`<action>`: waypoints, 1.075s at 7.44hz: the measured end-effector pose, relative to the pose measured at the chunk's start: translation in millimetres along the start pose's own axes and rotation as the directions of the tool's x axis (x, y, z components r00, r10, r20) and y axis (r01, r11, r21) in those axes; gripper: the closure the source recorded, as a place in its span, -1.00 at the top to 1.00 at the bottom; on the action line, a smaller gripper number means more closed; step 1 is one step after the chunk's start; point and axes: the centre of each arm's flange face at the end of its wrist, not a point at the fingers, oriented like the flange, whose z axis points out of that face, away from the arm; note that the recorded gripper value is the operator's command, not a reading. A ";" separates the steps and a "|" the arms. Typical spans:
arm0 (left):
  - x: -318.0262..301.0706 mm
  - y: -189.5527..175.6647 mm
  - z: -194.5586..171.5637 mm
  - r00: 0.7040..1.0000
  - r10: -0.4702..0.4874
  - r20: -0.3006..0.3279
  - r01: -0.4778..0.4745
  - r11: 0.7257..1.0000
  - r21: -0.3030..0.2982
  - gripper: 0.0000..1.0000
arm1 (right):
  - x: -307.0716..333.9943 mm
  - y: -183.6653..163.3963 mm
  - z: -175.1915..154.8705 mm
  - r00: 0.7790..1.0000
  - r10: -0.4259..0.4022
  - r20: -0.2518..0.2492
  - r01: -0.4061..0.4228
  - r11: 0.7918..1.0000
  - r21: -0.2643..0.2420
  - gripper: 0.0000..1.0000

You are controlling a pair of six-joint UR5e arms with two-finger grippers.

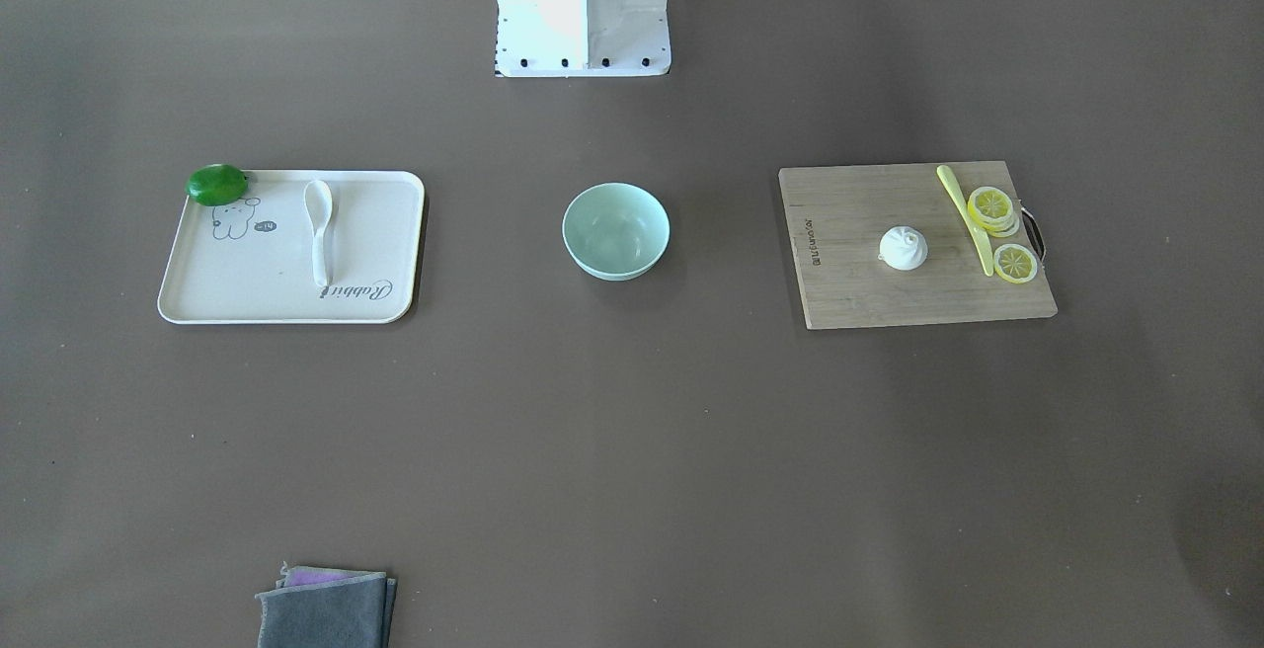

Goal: Put spoon and bun in bowl

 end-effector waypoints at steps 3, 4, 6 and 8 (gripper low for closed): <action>1.8 -0.5 -1.8 1.000 0.004 0.001 -0.004 1.000 0.003 0.96 | -1.7 -0.6 1.7 1.000 -0.004 0.003 0.004 1.000 -0.004 1.00; 4.2 -0.9 -4.0 1.000 0.008 0.002 -0.008 1.000 0.008 0.96 | -2.5 -0.8 2.0 1.000 -0.005 0.006 0.005 1.000 -0.004 1.00; 14.1 -7.0 -14.3 0.999 0.033 0.007 -0.033 0.999 0.030 0.96 | -7.2 -3.0 0.2 0.999 -0.012 0.038 0.012 1.000 0.008 1.00; 20.9 -18.1 -23.9 0.996 0.082 0.025 -0.084 0.993 0.083 0.96 | -16.4 -12.2 -7.3 0.994 -0.076 0.072 0.069 0.993 0.091 1.00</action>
